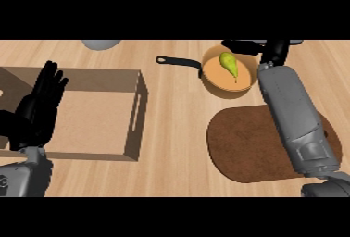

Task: Pick the pear from the cutting board and place it in the pot

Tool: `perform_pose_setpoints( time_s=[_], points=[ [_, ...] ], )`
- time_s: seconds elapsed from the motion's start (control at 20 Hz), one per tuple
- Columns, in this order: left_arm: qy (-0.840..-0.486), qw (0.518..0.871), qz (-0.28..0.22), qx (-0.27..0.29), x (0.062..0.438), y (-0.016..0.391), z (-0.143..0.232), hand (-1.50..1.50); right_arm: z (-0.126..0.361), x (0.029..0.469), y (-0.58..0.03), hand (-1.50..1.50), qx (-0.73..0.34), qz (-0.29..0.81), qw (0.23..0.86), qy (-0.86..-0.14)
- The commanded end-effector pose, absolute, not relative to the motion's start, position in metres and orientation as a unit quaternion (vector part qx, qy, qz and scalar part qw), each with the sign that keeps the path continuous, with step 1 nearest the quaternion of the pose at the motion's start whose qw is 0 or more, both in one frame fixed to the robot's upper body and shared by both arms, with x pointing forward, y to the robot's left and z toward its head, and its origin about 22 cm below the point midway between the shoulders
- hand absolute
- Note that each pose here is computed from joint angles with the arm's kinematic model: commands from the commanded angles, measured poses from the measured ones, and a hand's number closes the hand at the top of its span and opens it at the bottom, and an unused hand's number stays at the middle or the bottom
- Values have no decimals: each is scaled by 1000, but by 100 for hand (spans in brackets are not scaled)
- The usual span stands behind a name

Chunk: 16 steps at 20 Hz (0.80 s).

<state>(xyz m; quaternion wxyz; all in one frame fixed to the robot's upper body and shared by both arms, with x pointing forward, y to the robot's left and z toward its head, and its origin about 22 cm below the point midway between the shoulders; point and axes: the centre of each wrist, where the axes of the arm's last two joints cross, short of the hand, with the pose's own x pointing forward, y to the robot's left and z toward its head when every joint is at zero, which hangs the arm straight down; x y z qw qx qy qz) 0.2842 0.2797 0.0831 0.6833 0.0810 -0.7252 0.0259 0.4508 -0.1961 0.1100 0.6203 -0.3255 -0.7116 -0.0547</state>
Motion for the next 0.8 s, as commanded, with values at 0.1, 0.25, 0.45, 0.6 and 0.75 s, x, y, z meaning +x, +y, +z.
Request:
perform_pose_setpoints(
  time_s=[0.1,0.25,0.45,0.6,0.75],
  points=[
    [-719,687,32,96,271,301,82,0,100,428,-242,-150,-301,-69,614,-727],
    [-711,696,39,93,278,288,71,0,115,419,-258,-150,-285,-68,622,-726],
    [-720,687,33,93,276,286,89,0,115,394,-315,-150,-276,-55,631,-723],
    [-719,689,34,90,287,284,90,0,110,372,-320,-150,-275,-55,622,-731],
    [-716,692,28,90,279,278,79,0,124,372,-318,-150,-274,-56,621,-732]
  ],
)
